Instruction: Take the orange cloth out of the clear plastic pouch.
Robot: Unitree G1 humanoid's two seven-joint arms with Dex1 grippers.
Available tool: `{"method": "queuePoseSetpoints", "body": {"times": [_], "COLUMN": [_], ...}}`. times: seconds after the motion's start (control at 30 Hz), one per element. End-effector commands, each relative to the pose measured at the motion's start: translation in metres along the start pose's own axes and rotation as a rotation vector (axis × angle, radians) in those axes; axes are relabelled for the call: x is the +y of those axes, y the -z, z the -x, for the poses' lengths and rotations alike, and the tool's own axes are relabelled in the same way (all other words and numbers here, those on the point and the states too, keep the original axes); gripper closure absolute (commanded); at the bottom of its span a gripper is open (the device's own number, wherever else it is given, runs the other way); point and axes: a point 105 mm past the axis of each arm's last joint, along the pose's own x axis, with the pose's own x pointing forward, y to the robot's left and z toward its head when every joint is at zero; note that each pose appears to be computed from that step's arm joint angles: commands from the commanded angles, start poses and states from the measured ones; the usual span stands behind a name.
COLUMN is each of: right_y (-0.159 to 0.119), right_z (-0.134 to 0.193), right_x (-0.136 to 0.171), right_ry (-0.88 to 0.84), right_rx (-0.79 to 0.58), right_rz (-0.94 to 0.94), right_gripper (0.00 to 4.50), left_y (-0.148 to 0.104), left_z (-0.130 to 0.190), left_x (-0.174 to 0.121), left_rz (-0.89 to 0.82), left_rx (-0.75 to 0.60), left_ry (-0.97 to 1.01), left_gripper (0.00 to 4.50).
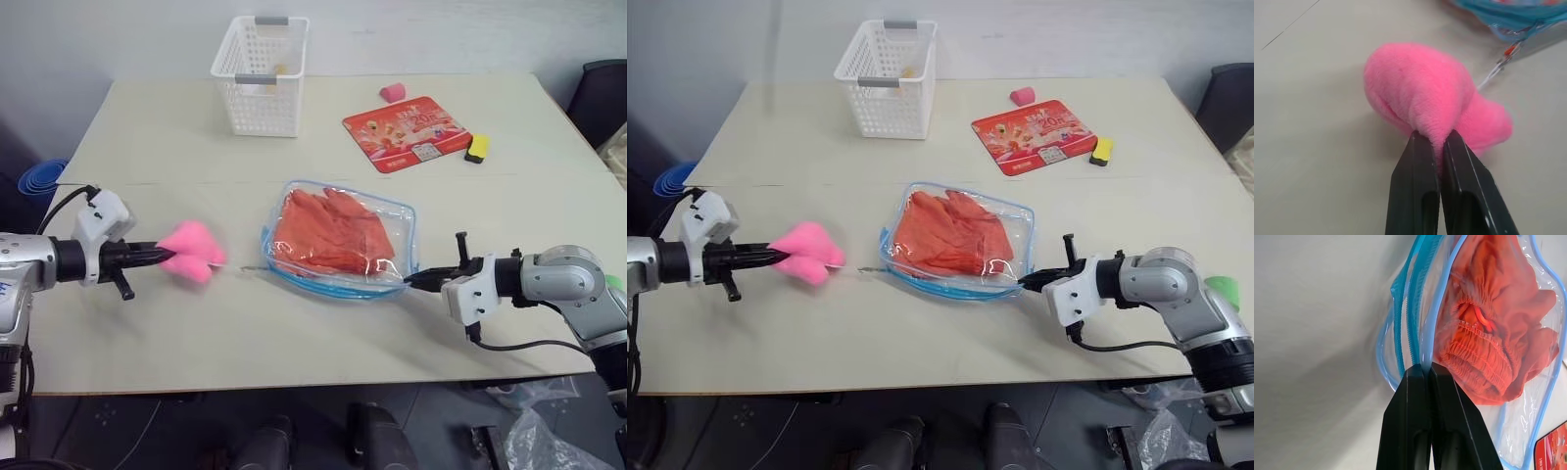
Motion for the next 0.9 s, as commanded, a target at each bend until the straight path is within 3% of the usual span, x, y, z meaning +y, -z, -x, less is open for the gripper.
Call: {"method": "queuePoseSetpoints", "body": {"times": [0.03, 0.07, 0.23, 0.43, 0.5, 0.57, 0.7, 0.8, 0.9], "right_y": [0.000, 0.001, -0.001, -0.006, -0.013, -0.024, -0.054, -0.075, -0.086], "right_z": [0.006, 0.006, 0.010, 0.031, 0.041, 0.049, 0.060, 0.058, 0.053], "right_x": [-0.006, -0.005, -0.003, 0.001, -0.002, -0.004, -0.008, -0.006, -0.003], "right_ry": [0.025, 0.023, 0.029, 0.113, 0.188, 0.225, 0.270, 0.226, 0.201], "right_rx": [0.001, 0.002, 0.007, 0.021, -0.011, -0.069, -0.253, -0.333, -0.348], "right_rz": [-0.019, -0.031, -0.064, -0.221, -0.379, -0.541, -0.898, -1.015, -1.052], "right_gripper": [4.04, 3.87, 2.15, 0.04, 0.00, 0.00, 0.00, 0.00, 0.00], "left_y": [-0.004, -0.003, -0.007, -0.017, -0.036, -0.058, -0.107, -0.105, -0.094], "left_z": [-0.001, -0.002, -0.004, 0.011, 0.014, 0.010, -0.026, -0.064, -0.087], "left_x": [0.001, 0.002, 0.003, 0.032, 0.033, 0.025, -0.036, -0.088, -0.108], "left_rz": [0.029, 0.039, 0.071, 0.041, -0.025, -0.121, -0.432, -0.698, -0.894], "left_rx": [-0.033, -0.033, -0.061, -0.084, -0.116, -0.146, -0.197, -0.150, -0.107], "left_ry": [-0.019, -0.022, -0.025, -0.131, -0.106, -0.043, 0.224, 0.403, 0.468], "left_gripper": [4.25, 3.99, 2.48, 0.57, 0.04, 0.04, 0.04, 0.04, 0.04]}}
